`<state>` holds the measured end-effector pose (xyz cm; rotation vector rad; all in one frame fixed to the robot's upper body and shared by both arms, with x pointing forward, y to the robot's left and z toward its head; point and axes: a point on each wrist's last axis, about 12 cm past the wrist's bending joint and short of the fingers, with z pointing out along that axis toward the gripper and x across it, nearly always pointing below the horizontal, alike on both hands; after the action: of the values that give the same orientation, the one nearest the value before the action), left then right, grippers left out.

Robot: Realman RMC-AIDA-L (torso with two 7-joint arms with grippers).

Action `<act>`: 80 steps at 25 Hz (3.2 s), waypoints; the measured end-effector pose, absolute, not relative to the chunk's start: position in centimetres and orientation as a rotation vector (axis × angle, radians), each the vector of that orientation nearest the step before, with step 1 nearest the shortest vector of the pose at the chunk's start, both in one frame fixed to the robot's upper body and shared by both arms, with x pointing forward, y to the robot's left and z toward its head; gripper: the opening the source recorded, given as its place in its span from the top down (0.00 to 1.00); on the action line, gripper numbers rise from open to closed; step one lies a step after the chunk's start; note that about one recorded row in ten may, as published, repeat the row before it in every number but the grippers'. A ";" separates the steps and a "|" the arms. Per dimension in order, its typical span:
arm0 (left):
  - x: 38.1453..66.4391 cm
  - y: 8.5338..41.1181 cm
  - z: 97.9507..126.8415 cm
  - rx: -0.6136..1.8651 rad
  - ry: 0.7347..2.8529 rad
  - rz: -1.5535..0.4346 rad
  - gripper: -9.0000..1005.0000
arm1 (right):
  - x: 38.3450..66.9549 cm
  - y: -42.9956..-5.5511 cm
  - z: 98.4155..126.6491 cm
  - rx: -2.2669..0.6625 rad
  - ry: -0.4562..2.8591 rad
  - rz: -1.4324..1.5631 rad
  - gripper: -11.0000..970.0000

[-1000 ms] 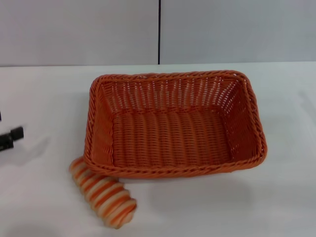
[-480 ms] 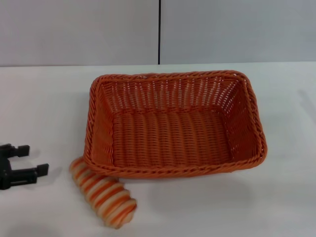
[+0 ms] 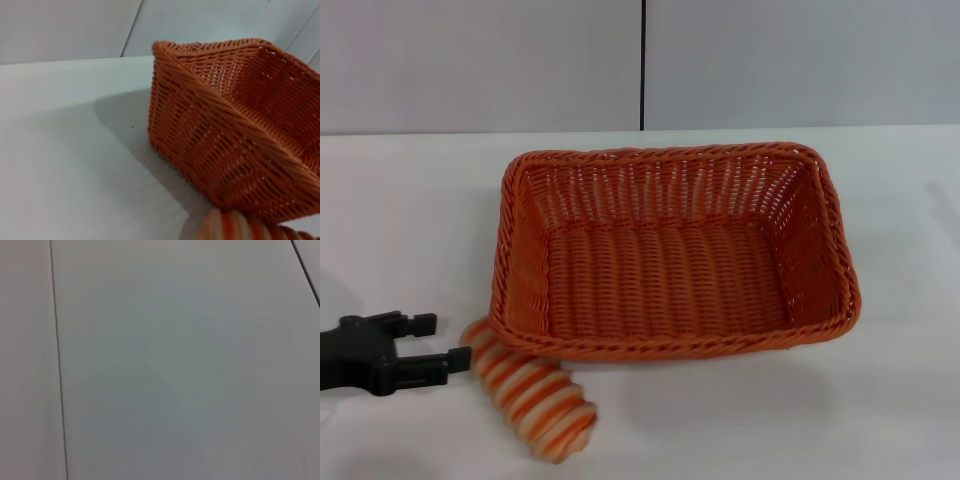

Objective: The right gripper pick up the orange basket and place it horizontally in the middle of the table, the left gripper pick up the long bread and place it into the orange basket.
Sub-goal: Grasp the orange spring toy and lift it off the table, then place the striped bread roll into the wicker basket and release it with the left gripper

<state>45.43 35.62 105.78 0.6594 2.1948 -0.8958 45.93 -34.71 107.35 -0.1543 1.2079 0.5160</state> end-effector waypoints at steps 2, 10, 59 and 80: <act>45.7 35.1 105.3 0.646 2.195 -0.919 0.25 | 45.9 -34.7 107.3 -0.153 1.207 0.516 0.26; 46.5 34.0 104.2 0.621 2.201 -0.944 0.26 | 45.6 -34.7 107.1 -0.148 1.214 0.517 0.26; 46.7 41.0 111.8 0.571 2.098 -0.588 0.93 | 45.4 -35.1 107.2 -0.133 1.209 0.503 0.26; 49.2 36.1 121.4 0.688 1.604 -0.886 0.99 | 45.5 -34.5 107.2 -0.144 1.194 0.536 0.26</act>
<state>49.23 36.07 121.36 0.6875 1.6037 -0.8859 45.46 -34.46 107.16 -0.1438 1.1937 0.5363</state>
